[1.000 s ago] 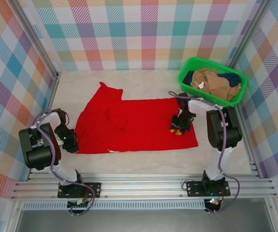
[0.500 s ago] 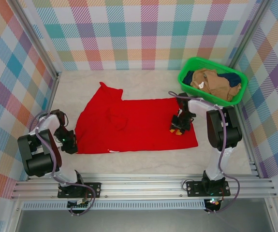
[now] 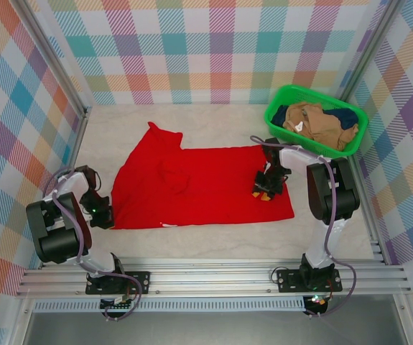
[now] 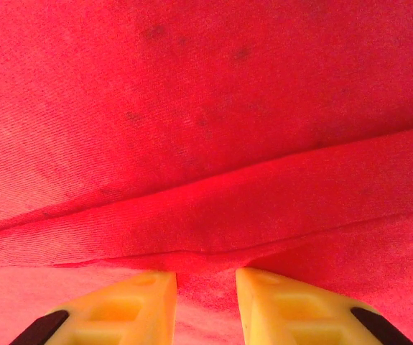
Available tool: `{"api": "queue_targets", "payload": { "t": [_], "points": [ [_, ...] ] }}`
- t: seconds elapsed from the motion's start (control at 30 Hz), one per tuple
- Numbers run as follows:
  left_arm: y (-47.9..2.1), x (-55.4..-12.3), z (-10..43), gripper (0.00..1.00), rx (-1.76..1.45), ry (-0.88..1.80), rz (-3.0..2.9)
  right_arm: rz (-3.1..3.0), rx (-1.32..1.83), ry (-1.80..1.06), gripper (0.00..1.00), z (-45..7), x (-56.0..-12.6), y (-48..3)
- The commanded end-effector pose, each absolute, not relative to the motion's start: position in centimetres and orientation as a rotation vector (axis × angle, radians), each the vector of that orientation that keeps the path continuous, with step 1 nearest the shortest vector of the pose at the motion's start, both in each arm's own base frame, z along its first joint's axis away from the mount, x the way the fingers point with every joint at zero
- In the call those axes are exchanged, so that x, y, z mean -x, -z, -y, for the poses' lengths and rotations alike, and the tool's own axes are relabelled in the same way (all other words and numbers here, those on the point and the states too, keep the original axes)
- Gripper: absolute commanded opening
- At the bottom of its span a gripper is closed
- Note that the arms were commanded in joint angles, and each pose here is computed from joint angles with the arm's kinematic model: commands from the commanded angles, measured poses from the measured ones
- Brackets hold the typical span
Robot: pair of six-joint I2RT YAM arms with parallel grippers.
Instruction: Fold and stack the t-shirts
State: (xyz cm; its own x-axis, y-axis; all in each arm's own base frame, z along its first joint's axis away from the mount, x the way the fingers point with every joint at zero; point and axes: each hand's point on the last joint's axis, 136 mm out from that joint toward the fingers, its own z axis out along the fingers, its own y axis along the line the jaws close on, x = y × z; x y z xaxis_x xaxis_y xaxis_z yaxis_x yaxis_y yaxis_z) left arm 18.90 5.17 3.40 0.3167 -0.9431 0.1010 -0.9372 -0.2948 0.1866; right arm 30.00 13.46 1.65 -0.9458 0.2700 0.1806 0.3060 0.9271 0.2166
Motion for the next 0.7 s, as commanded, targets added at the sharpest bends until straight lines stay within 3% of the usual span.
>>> {"api": "queue_targets", "payload": {
  "t": [0.0, 0.67],
  "points": [
    [-4.1, -17.3, -5.8, 0.00, -2.371, 0.081, 1.717, 2.919, 0.435, 0.266, 0.28, -12.4, -29.5, -0.4],
    [-6.1, -13.3, -6.9, 0.00, -2.272, 0.154, 1.863, 2.876, 0.455, 0.155, 0.27, -11.4, -29.0, 0.5]
  ]
}}
